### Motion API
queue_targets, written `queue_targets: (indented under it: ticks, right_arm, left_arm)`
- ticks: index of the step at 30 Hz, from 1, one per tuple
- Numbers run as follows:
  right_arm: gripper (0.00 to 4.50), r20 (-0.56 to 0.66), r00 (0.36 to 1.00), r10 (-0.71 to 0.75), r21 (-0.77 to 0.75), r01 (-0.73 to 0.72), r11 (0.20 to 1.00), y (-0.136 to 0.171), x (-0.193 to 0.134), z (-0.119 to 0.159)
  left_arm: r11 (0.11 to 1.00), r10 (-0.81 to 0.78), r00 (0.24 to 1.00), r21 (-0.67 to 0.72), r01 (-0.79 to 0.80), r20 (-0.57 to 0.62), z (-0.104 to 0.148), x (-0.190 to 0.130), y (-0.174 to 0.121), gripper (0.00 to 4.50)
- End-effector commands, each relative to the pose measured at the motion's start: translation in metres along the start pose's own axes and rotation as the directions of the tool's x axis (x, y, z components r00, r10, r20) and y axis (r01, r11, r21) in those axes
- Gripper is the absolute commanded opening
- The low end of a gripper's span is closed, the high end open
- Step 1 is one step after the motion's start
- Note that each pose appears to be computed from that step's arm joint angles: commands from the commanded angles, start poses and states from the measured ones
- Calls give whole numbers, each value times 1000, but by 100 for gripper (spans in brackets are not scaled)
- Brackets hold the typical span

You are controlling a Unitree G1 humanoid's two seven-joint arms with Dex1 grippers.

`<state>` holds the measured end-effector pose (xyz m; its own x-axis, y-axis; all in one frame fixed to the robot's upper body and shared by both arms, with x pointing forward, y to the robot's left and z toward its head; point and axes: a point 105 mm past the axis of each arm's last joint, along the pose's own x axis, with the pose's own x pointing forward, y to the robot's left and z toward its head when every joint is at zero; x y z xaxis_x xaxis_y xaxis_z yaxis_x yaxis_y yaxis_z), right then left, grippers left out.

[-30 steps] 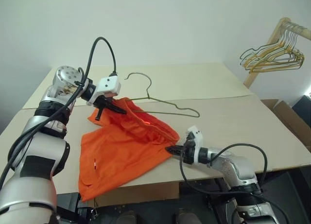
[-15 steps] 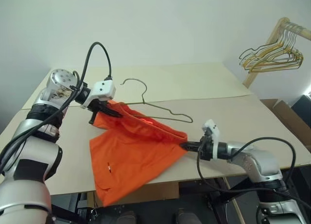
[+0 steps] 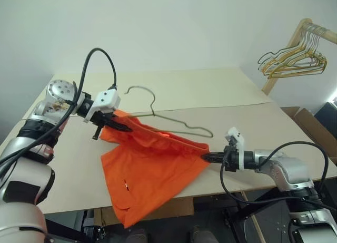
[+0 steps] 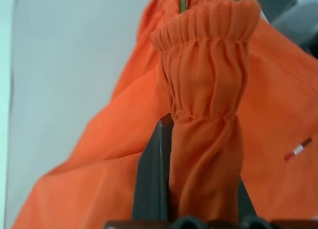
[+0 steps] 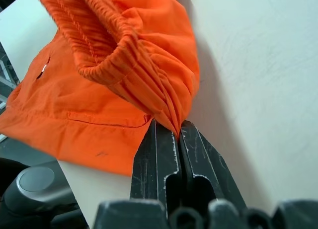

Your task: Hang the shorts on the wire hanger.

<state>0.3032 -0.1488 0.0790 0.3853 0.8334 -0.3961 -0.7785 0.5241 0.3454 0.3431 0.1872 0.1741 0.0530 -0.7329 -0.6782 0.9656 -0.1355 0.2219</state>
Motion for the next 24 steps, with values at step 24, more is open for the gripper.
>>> queue_targets:
  ticks: [24]
  right_arm:
    - [6, 11, 999, -40, -88, 41, 995, -5, -20, 14]
  left_arm:
    - [999, 32, 953, -18, -39, -300, -52, -17, 1, 2]
